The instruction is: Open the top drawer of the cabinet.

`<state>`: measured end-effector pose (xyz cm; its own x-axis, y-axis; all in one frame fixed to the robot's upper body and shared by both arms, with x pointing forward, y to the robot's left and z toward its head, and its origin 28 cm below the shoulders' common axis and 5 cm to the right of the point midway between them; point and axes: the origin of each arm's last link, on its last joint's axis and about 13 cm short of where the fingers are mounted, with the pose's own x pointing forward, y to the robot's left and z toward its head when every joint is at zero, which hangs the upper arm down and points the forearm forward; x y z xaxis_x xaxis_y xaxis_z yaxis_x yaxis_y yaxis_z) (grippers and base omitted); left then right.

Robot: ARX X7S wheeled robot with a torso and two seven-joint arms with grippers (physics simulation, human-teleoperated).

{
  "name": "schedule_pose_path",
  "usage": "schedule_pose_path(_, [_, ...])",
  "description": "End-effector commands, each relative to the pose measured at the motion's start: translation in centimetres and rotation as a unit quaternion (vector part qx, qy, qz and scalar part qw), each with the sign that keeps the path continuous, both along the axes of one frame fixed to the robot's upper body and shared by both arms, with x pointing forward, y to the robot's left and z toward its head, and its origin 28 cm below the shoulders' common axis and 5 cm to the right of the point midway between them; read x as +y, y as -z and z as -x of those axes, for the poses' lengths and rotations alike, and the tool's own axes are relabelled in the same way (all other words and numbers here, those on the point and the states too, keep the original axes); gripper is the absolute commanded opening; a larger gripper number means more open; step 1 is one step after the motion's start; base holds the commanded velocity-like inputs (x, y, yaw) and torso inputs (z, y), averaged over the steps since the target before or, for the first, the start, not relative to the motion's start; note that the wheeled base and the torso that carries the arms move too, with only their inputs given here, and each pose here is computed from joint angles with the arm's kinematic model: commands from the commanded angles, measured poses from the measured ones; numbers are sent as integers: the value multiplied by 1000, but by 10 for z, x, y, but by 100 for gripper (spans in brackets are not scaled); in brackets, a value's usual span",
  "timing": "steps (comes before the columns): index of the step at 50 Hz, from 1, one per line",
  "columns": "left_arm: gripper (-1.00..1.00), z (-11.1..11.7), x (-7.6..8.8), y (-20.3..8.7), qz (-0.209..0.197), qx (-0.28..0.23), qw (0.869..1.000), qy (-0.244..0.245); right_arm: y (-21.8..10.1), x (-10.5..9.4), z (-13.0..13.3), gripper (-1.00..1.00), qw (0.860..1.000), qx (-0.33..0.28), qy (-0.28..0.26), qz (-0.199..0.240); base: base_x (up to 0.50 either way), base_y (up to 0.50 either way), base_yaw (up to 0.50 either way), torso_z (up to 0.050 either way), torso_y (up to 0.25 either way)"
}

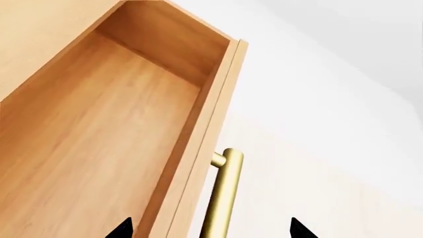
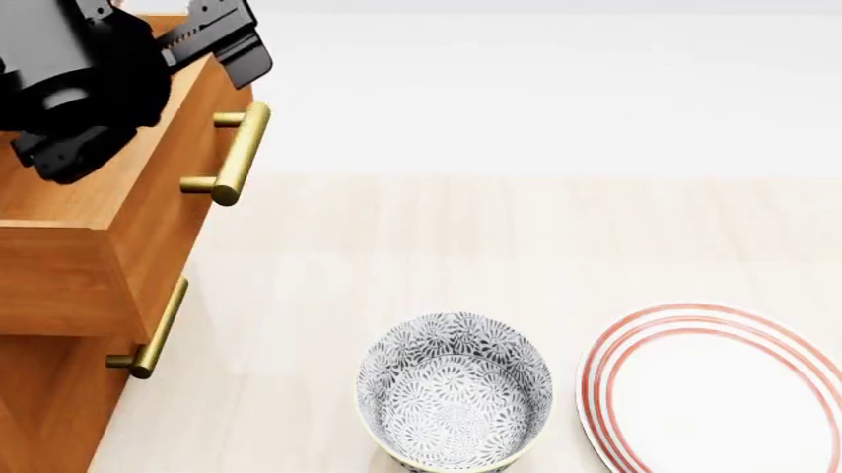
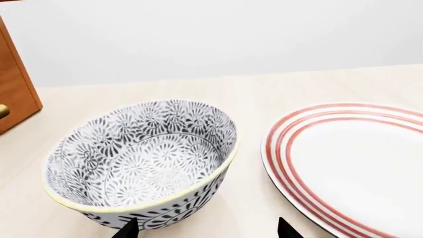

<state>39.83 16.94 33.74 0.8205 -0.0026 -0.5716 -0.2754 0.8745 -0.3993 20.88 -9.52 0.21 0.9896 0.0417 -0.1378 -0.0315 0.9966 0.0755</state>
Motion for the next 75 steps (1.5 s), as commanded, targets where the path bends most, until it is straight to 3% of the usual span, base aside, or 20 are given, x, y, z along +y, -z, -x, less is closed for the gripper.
schedule_pose_path(1, [100, -1, -8, 1, 37, 10, 999, 24, 0, 1, -2, 100, 1000, -7, -2, -3, 0, 0, 0, 0, 0])
schedule_pose_path(14, [100, -2, -11, 7, 51, 25, 997, 43, -1, 1, -1, 100, 1000, -5, -2, -4, 0, 0, 0, 0, 0])
schedule_pose_path(20, [100, 4, -20, 8, 55, 14, 995, 86, -1, 1, -2, 100, 1000, -6, -2, -4, 0, 0, 0, 0, 0])
schedule_pose_path(30, [100, 10, -31, 9, 59, 11, 991, 117, -3, 0, -2, 100, 1000, -7, 1, -5, 0, 0, 0, 0, 0])
schedule_pose_path(75, [100, 32, -71, -6, 89, -33, 971, 221, -1, 0, 0, 100, 1000, 0, -18, 1, 0, 0, 0, 0, 0])
